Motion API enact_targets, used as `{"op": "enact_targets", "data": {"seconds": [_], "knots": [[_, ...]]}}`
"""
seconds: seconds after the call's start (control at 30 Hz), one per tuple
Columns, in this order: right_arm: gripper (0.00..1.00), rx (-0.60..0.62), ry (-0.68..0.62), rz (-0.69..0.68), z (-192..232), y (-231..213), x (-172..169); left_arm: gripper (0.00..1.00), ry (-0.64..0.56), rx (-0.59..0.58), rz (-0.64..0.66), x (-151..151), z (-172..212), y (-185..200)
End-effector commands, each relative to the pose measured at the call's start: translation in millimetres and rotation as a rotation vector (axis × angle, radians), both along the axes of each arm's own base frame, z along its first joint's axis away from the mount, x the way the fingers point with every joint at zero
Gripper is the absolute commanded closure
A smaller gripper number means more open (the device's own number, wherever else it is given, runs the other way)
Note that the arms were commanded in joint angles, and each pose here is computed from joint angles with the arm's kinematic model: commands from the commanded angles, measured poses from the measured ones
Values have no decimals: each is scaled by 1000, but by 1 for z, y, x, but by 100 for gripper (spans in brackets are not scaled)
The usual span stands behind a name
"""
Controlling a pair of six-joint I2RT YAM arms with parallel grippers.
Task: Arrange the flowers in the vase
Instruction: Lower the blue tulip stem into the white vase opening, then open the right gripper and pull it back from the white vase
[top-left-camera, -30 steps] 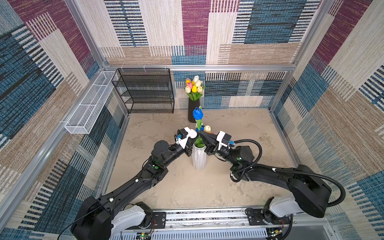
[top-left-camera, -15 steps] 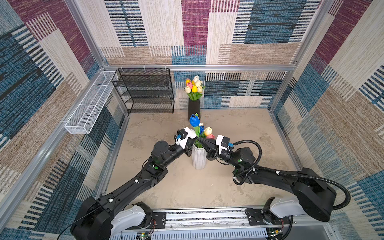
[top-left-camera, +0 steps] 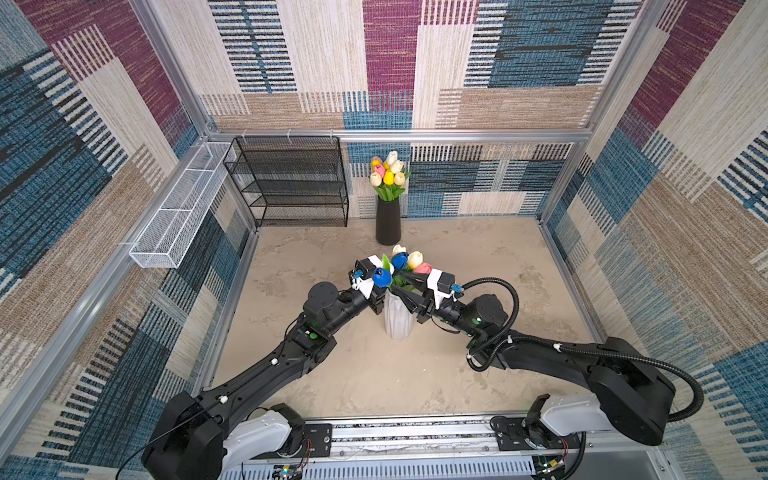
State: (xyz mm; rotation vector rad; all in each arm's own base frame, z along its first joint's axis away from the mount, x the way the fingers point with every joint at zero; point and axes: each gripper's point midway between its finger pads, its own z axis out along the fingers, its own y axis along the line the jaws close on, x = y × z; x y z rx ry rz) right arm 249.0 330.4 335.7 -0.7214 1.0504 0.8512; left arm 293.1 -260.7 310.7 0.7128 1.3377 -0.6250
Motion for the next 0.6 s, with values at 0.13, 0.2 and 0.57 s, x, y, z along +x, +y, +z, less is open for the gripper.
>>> {"op": "enact_targets", "data": {"seconds": [0.13, 0.2, 0.57], "knots": [[55, 36, -26, -38, 21, -19, -10, 89, -7, 2, 39, 4, 0, 5], [54, 47, -48, -32, 32, -26, -18, 89, -8, 4, 35, 4, 3, 5], [51, 158, -76, -135, 80, -68, -31, 82, -21, -3, -1, -5, 11, 3]]}}
